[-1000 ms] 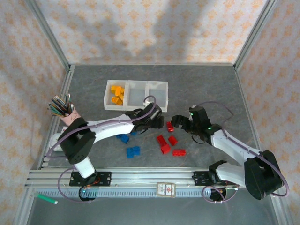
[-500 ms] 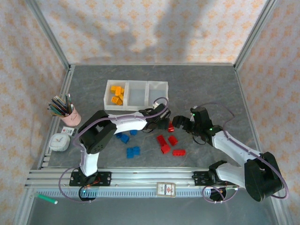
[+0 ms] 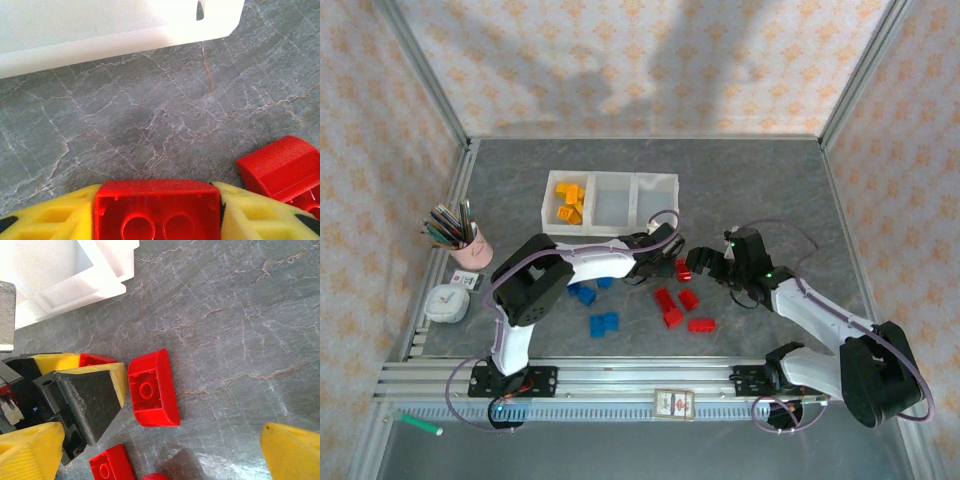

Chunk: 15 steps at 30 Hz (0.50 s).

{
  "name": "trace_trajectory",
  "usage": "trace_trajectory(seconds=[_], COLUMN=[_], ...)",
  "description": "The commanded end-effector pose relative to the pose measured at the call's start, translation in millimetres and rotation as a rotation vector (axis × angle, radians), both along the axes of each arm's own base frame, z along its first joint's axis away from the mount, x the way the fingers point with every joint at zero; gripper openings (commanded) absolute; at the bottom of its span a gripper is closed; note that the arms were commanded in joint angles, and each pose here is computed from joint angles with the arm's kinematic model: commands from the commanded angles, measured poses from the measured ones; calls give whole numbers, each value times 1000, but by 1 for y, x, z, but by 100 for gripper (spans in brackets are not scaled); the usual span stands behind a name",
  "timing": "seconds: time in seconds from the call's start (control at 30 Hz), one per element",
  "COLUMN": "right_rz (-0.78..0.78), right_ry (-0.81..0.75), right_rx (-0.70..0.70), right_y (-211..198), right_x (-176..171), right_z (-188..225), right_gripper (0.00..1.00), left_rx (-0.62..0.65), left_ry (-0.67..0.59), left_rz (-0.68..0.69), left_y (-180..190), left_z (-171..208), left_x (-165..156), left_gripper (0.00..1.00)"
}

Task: Sort the legos into containers by color
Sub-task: Pick up the lego from the center of the table.

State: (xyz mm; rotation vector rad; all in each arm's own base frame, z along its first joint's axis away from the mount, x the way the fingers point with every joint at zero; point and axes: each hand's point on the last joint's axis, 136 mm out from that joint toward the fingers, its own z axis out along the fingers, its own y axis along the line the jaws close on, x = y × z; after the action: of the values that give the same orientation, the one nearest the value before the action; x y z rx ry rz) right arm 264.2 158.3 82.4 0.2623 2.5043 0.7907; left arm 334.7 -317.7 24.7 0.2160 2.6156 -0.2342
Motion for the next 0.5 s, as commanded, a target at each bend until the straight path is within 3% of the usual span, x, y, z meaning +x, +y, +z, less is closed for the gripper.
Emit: trace_trajectory(seconds=[0.0,0.27,0.47], right_rz=[24,61,119], right_ry=[-39,-65,-92], right_rx=[-3,3,18], right_y=[3,9,29], right_x=[7,13,17], right_z=[11,25,41], right_gripper=[100,100,100], left_rx=[-1,-92,-94], left_ry=[-16,-68,-152], left_rz=[-2,14,61], left_y=[2,4,28], left_z=[9,48,84], left_x=[-1,-6,-7], left_gripper=[49,44,43])
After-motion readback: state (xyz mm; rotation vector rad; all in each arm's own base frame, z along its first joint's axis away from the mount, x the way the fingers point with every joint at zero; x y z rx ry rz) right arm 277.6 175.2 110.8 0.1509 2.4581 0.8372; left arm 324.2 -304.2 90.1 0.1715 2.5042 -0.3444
